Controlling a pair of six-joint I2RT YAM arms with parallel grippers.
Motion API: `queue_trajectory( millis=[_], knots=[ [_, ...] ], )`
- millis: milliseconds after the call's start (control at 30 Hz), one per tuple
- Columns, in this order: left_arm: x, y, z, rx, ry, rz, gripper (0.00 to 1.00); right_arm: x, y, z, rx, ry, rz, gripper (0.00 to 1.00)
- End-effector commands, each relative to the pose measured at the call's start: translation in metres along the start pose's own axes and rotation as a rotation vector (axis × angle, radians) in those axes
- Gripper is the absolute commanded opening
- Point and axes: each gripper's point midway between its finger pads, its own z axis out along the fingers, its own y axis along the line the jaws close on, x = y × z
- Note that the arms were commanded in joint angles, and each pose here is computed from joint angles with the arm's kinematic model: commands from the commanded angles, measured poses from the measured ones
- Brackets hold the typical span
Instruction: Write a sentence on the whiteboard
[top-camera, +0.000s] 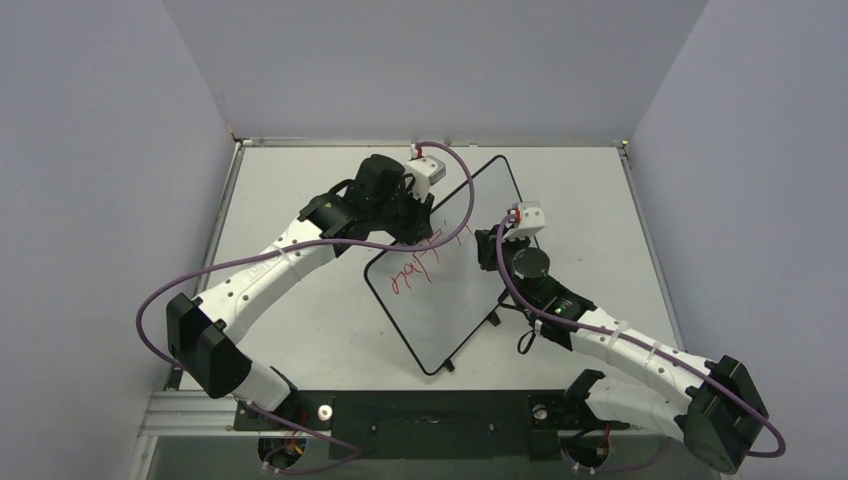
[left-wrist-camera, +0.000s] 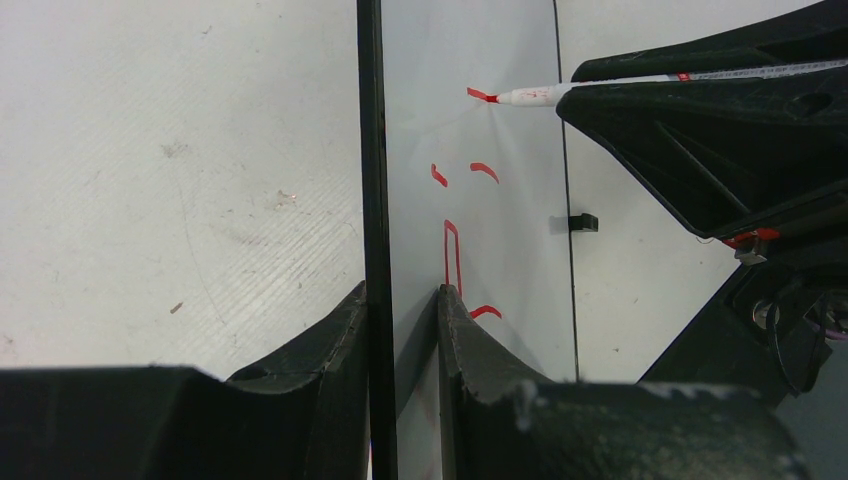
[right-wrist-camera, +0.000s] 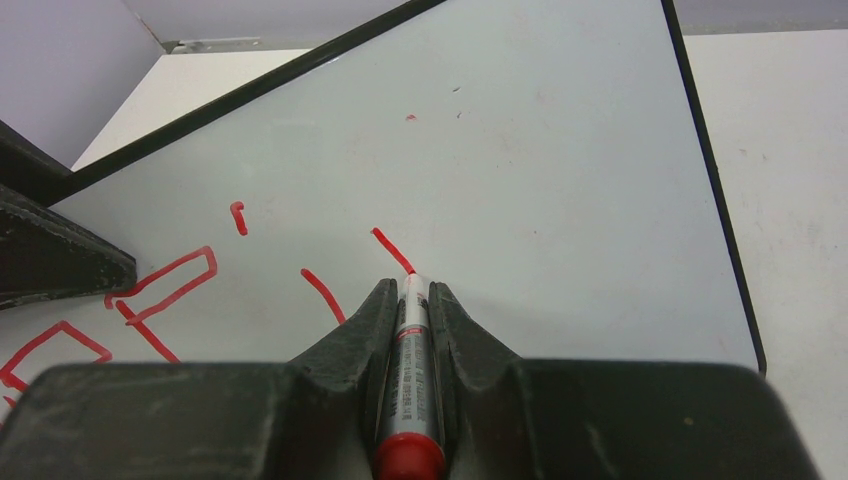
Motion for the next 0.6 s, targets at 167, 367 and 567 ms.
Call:
queue_trajectory(
  millis=[167, 367, 567],
  knots=[
    [-0.015, 0.024, -0.013, -0.118, -0.056, 0.134, 0.00, -0.033, 0.016, 0.006, -0.036, -0.055, 0.030, 0.00],
    [-0.015, 0.025, -0.013, -0.119, -0.053, 0.132, 0.00, -0.045, 0.023, 0.014, -0.043, -0.070, 0.021, 0.00],
    [-0.014, 0.025, -0.013, -0.120, -0.053, 0.134, 0.00, -0.048, 0.020, 0.020, -0.027, -0.074, 0.005, 0.00]
  ],
)
